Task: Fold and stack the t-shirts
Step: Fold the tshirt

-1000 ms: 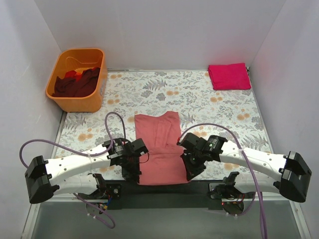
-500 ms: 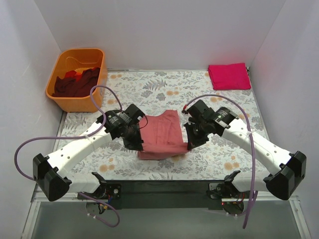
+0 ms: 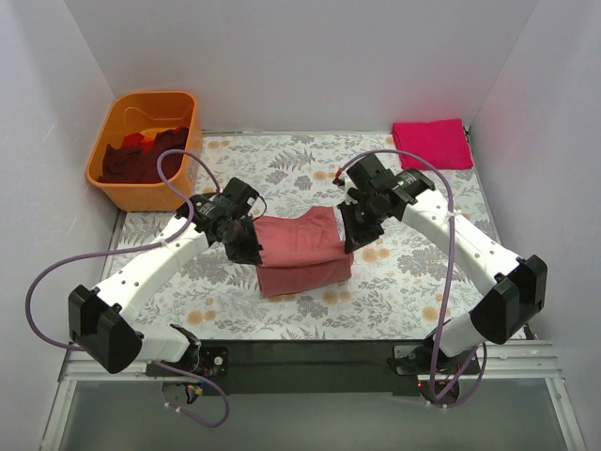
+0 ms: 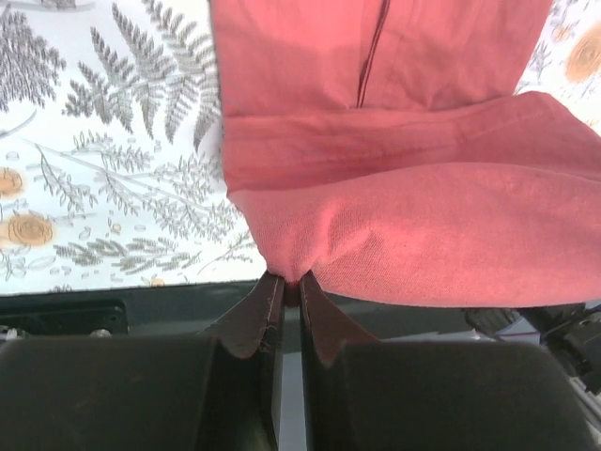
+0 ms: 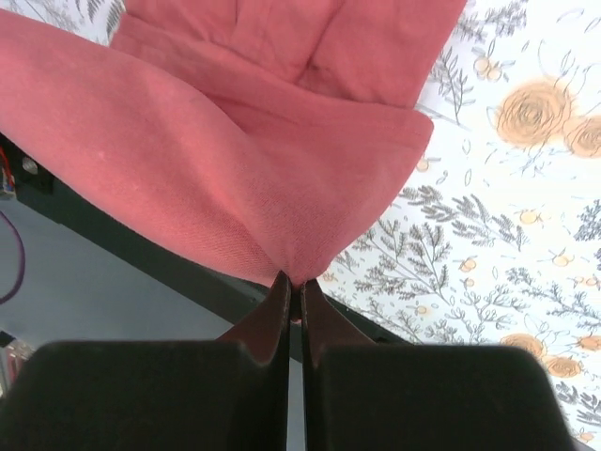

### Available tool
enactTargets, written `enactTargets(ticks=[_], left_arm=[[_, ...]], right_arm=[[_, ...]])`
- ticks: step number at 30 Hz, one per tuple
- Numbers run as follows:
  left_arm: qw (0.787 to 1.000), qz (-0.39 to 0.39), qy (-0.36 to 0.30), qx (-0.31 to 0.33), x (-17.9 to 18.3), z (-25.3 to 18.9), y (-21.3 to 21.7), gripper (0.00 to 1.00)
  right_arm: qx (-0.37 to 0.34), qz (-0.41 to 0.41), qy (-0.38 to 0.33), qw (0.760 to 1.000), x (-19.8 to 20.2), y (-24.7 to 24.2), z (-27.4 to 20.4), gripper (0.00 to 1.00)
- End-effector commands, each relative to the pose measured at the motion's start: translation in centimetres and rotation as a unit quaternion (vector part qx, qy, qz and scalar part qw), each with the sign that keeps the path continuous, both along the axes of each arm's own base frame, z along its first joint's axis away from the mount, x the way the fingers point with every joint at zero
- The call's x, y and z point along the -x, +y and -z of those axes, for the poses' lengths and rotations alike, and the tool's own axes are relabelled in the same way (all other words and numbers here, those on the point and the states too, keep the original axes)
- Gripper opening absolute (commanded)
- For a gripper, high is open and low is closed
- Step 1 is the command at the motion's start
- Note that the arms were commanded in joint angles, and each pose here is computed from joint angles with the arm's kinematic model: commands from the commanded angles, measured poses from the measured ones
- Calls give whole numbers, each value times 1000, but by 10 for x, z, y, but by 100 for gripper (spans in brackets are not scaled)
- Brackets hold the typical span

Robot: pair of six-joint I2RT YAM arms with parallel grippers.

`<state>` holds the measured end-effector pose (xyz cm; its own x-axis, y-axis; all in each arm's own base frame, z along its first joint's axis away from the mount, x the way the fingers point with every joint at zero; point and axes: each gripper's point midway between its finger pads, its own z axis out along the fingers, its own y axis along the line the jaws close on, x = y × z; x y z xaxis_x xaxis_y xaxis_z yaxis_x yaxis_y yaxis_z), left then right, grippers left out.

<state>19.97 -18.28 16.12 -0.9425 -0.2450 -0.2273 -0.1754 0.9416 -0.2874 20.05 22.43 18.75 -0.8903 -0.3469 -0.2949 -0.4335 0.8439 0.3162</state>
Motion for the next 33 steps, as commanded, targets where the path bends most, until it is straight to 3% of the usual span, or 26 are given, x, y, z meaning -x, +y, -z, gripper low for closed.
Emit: enactTargets(ticks=[1,12,18,23,33], left_arm=[[999,15,-25,18,-22,-10,-4,0],[999,-15,-31,33,-83,11,12,0],[998,-27,-25,42,-112,35,14,0],[999,-37,-4,35,-126,70,19,0],[997,-68,-12,22,-143,91,35,0]], right_arm=[[-12,-18,-12,1000,-16,6,-12,1],[-20,-4,-16,1000,-84,20,-8,1],[-12,-3,0,1000,-121,25,19,1],[-8,-8,15,1000,-144,34,51,1],[-13,-4,3,1000,-179,38,86,1]])
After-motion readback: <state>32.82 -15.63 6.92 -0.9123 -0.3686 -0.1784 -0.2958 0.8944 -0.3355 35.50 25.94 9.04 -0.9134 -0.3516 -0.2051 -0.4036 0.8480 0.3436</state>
